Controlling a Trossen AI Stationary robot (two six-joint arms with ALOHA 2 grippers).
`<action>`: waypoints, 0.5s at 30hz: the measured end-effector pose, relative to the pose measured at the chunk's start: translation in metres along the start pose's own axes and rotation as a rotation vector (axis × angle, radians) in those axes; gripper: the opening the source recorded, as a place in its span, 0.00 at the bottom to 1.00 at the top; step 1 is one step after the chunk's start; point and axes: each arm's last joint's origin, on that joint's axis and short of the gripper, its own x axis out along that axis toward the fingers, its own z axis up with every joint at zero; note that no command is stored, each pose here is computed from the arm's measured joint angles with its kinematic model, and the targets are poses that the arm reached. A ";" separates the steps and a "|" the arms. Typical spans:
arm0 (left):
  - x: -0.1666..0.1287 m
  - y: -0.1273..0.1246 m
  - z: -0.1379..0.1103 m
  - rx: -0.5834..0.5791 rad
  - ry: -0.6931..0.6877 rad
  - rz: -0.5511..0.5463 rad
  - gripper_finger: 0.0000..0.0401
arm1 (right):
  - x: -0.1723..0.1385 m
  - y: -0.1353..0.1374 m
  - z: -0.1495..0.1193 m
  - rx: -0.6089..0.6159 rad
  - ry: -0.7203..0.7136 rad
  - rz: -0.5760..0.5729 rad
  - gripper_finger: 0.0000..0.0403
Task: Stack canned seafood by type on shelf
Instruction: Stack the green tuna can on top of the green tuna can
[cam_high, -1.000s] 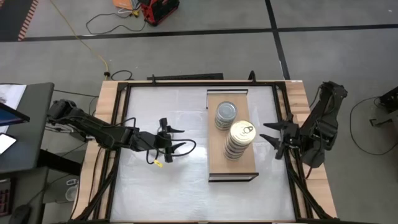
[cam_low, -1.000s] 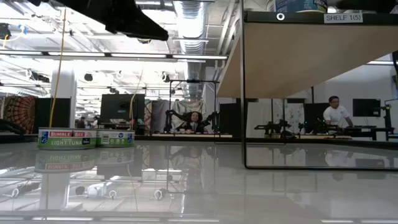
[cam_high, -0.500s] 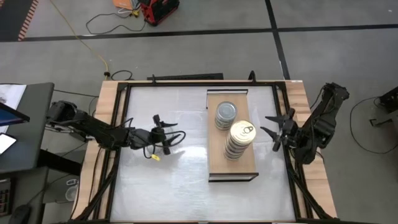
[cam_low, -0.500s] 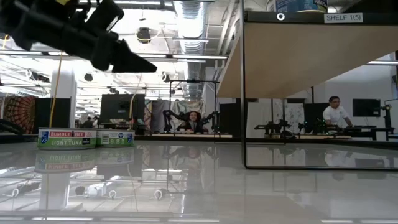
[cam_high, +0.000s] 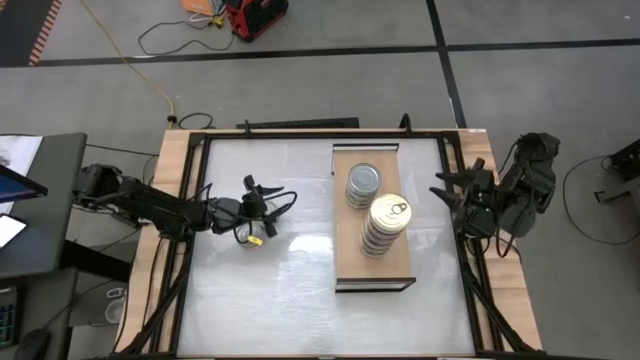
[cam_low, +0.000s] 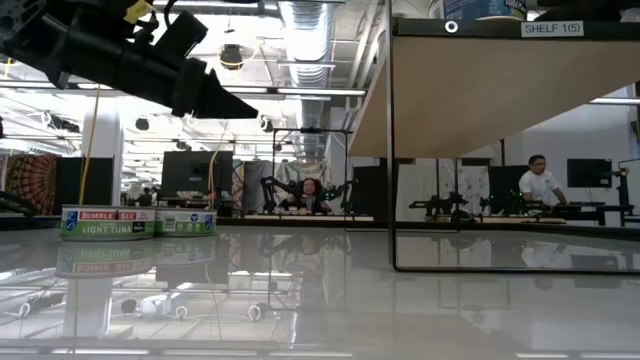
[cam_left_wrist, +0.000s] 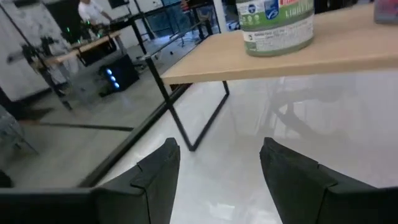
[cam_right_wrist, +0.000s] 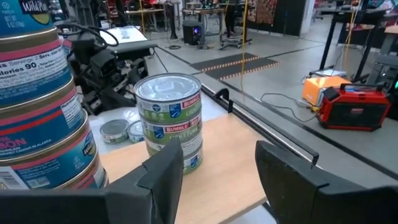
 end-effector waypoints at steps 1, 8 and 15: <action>0.000 -0.001 0.002 -0.028 -0.001 -0.003 0.53 | 0.000 0.000 0.000 -0.001 0.000 0.000 0.56; -0.019 -0.022 0.023 0.005 0.173 -0.047 0.52 | 0.000 0.000 0.000 0.000 0.001 0.001 0.56; -0.044 -0.049 0.030 0.110 0.372 -0.098 0.46 | 0.000 0.001 -0.001 0.001 0.023 0.025 0.56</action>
